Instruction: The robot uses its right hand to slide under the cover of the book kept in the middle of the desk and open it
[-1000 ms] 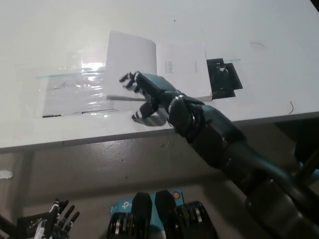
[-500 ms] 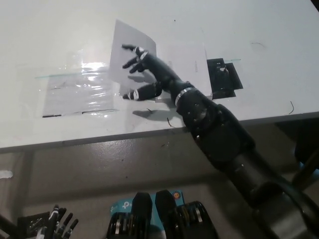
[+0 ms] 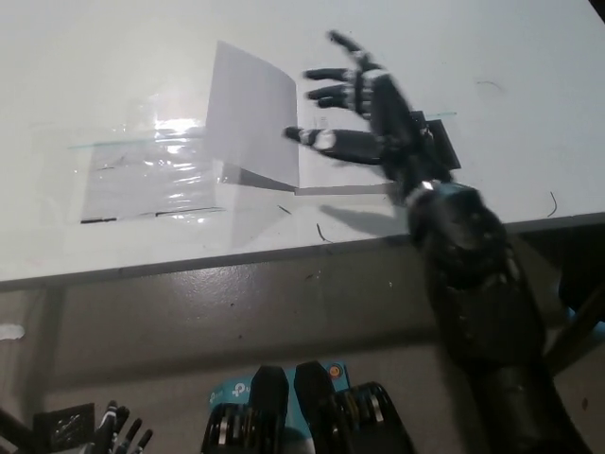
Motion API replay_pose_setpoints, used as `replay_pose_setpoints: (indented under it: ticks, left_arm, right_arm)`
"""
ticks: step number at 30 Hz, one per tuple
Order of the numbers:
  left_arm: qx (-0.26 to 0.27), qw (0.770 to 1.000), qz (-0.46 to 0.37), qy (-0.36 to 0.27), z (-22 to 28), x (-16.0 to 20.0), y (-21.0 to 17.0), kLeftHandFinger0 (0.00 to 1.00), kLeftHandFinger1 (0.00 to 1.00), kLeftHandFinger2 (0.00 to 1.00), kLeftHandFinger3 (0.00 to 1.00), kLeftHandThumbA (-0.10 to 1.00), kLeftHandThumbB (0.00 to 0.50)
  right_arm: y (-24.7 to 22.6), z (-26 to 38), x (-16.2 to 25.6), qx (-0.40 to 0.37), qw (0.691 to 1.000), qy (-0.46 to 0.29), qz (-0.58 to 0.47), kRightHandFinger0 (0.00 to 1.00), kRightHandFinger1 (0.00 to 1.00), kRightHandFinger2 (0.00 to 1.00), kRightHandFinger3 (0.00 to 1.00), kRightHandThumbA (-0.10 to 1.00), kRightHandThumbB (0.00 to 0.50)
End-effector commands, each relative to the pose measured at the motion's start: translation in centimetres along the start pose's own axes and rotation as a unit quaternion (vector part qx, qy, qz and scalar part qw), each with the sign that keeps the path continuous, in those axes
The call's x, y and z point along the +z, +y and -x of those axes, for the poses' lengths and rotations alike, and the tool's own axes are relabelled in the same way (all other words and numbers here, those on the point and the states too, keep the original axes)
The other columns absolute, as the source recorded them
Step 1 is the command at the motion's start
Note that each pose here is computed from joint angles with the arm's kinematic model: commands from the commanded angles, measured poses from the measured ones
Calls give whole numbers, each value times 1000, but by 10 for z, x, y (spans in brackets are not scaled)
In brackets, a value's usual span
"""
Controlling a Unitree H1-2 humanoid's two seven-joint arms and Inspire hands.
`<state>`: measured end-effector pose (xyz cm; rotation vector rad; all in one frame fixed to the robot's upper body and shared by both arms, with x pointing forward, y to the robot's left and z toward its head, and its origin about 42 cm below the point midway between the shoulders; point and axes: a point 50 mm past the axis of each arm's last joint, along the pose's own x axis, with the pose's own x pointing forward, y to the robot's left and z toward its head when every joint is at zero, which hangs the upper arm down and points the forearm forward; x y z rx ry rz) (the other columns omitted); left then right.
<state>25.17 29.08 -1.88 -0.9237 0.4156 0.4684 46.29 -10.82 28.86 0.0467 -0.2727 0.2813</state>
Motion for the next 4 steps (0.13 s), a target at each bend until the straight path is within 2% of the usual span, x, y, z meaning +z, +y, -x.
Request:
replay_pose_setpoints:
  ticks: [1,3,4]
  left_arm:
    - [-13,999,40,-27,9,2,7,969,907,896,1000,1000,109]
    - [-11,999,44,-29,10,3,8,970,910,899,1000,1000,109]
    - [-9,999,45,-29,9,3,10,976,915,900,1000,1000,113]
  right_arm:
    - [-80,72,77,-56,954,-100,-276,671,640,718,967,1000,198]
    - [-80,72,77,-54,953,-100,-281,675,641,719,966,1000,197]
    - [-96,88,69,-80,943,-101,-306,727,670,734,990,1000,179]
